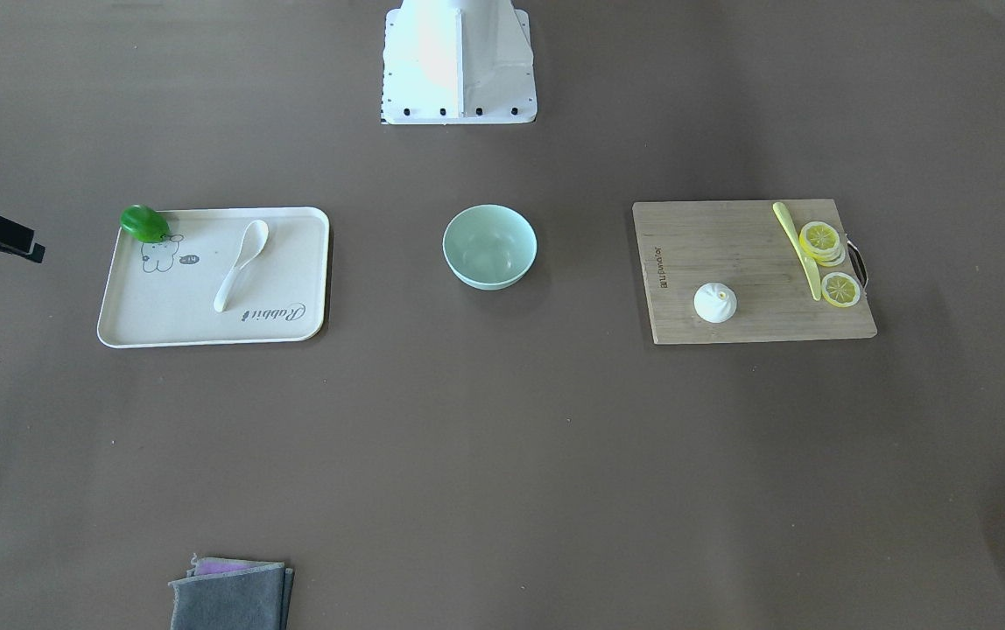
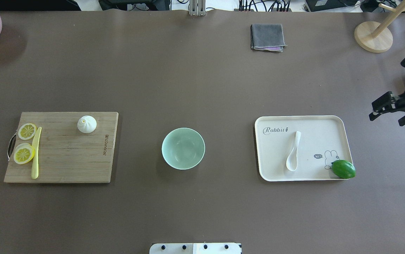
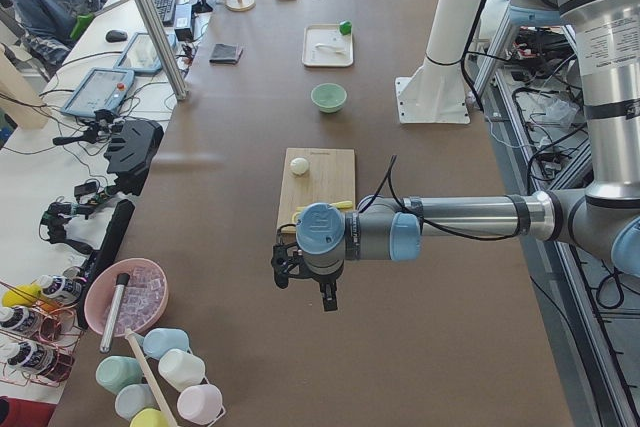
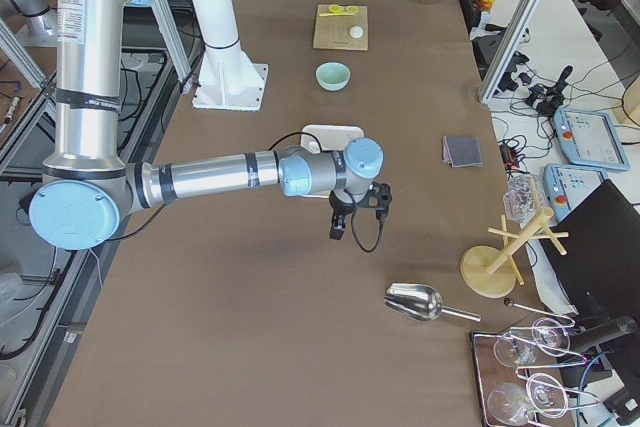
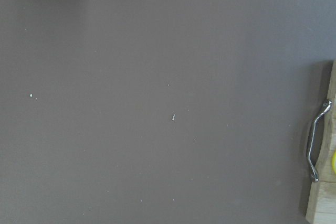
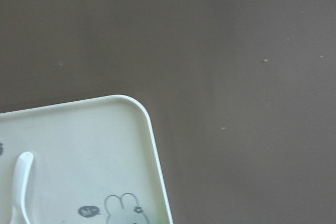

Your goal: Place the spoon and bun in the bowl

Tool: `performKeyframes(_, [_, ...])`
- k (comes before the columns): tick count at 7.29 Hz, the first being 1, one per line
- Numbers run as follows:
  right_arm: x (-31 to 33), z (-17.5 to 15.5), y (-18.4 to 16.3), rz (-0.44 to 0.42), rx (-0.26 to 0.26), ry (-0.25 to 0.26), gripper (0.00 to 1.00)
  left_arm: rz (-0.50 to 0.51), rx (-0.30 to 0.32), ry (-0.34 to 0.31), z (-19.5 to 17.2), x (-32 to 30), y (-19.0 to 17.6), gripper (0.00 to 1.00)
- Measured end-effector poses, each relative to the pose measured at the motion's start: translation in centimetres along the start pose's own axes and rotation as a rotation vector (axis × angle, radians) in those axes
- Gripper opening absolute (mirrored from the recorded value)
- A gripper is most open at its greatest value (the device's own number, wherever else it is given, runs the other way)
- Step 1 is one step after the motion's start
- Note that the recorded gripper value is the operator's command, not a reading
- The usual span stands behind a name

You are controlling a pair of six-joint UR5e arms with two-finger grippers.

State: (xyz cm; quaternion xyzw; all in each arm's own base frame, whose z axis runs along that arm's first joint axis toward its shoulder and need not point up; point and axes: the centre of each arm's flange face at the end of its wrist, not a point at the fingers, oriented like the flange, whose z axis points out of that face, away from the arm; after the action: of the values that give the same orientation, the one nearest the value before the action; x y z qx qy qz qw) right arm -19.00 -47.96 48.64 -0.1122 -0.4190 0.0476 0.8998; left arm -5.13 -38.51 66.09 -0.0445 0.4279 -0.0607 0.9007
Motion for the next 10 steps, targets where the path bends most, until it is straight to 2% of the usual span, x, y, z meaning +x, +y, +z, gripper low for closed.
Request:
performKeyframes(2, [-9.7,3.0,2.2,0.073,-0.003,0.024,0.99,-0.004,-0.002,-0.001,0.1,-0.1,0.0,0.98])
performKeyframes(3, [-12.4,4.6,3.5,0.088,0.0,0.042,0.99,-0.003,-0.002,-0.001,0.1,-0.1,0.0,0.98])
performKeyframes(6, [-16.7,9.0,5.2,0.053,0.005,0.085,0.99,-0.001,-0.001,-0.001,0.0,0.0,-0.1,0.98])
performKeyframes(8, [-16.5,11.7,4.0,0.087,0.029,0.053,0.98,0.002,0.001,-0.001,-0.1,0.1,-0.3,0.98])
performKeyframes(9, [-16.2,12.5,3.6,0.104,0.033,0.041,0.93,0.004,0.003,-0.001,-0.1,0.2,-0.4,0.98])
performKeyframes(10, [-16.1,13.2,3.5,0.112,0.031,0.041,0.69,0.006,0.004,-0.001,-0.2,0.4,-0.4,0.98])
